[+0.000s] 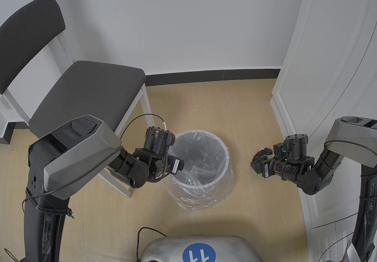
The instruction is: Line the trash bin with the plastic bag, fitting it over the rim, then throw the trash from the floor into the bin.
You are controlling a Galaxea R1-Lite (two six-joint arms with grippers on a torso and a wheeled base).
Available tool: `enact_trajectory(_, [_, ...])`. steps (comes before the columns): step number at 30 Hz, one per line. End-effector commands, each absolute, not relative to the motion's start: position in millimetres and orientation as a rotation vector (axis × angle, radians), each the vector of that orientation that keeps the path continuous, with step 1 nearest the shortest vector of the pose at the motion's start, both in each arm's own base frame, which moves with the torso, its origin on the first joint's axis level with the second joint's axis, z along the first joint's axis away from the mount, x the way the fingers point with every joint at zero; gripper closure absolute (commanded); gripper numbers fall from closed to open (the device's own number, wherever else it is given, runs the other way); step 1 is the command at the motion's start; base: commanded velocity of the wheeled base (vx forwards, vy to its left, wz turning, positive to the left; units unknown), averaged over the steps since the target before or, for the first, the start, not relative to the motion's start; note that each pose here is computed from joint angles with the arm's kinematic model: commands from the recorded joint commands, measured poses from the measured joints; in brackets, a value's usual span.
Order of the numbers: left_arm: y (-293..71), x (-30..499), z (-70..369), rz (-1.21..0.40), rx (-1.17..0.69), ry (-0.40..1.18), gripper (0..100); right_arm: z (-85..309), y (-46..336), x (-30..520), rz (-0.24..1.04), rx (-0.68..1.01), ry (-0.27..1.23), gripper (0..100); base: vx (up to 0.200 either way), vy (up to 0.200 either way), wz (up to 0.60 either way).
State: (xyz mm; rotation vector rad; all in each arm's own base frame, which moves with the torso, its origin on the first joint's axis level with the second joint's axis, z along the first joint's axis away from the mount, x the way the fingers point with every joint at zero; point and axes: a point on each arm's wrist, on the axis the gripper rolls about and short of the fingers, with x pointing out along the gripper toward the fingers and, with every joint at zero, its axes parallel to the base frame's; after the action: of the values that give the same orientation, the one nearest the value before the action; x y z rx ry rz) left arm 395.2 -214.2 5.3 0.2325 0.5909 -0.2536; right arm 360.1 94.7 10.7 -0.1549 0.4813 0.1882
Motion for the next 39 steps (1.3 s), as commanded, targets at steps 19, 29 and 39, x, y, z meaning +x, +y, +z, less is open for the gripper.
enact_trajectory(19, [-300, 426, -46, -0.206, 0.443, 0.687, 0, 40, 36, 370, 0.153, -0.154, 0.416, 0, 0.0, 0.0, 0.0])
enact_trajectory(29, [-277, 410, -33, -0.136, 0.481, 0.74, 0, 45, 30, 370, 0.167, -0.147, 0.398, 0, 0.0, 0.0, 0.0])
enact_trajectory(39, [-254, 397, -21, -0.115, 0.462, 0.726, 0, 46, 30, 369, 0.169, -0.146, 0.396, 0, 0.0, 0.0, 0.0])
